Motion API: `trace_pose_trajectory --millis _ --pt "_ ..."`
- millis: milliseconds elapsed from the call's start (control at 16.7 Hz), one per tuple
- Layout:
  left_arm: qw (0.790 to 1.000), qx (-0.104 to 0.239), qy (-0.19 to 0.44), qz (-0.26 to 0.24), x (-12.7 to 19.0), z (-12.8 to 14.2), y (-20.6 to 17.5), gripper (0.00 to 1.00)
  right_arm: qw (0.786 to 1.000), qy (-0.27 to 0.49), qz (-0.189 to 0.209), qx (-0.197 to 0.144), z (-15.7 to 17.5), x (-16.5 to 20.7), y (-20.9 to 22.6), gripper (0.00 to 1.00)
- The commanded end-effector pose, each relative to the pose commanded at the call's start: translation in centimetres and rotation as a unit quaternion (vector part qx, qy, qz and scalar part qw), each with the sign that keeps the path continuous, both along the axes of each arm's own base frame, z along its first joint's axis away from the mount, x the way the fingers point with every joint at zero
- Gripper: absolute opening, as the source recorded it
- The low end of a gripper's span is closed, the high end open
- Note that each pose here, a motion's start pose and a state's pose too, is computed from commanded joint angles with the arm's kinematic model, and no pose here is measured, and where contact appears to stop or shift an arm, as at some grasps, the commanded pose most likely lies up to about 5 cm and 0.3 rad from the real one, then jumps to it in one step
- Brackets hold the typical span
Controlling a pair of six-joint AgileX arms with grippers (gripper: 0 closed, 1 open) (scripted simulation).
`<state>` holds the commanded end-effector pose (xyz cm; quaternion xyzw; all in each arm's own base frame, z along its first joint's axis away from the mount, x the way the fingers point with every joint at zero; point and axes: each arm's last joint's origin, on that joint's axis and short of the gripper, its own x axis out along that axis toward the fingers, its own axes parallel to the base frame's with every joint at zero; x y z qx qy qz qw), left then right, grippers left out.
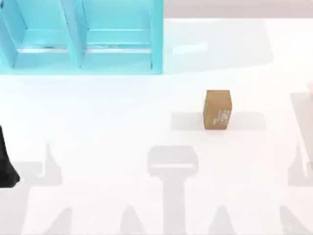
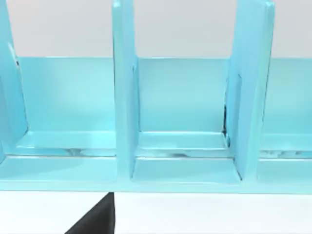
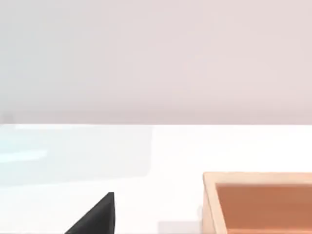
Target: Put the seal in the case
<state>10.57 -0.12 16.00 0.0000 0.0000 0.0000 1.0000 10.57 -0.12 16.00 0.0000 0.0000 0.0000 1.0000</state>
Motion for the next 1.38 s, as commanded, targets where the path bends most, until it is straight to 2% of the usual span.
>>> trace_pose_trajectory --millis 180,360,600,780,960,1080,1200,1380 --pt "1.0 0.0 0.0 0.0 0.0 0.0 0.0 1.0 1.0 0.004 0.0 0.001 0.2 0.0 0.0 1.0" --pt "1.0 0.0 0.0 0.0 0.0 0.0 0.0 1.0 0.999 0.038 -0.002 0.011 1.8 0.0 0.0 1.0" --pt "1.0 0.0 0.0 0.0 0.0 0.0 0.0 1.0 0.991 0.129 -0.011 0.037 6.8 1.1 -0.1 1.0" --pt "1.0 0.0 0.0 0.0 0.0 0.0 0.0 1.0 0.974 0.219 -0.019 0.06 11.9 3.7 0.0 1.0" --pt "1.0 0.0 0.0 0.0 0.0 0.0 0.0 1.0 0.944 0.319 -0.028 0.079 16.5 8.6 0.4 1.0" --pt "1.0 0.0 0.0 0.0 0.0 0.0 0.0 1.0 0.916 0.391 -0.032 0.087 18.2 12.9 1.1 1.0" --pt "1.0 0.0 0.0 0.0 0.0 0.0 0.0 1.0 0.882 0.461 -0.035 0.09 18.6 17.4 2.3 1.0" --pt "1.0 0.0 0.0 0.0 0.0 0.0 0.0 1.0 0.828 0.553 -0.038 0.083 17.1 23.4 4.9 1.0"
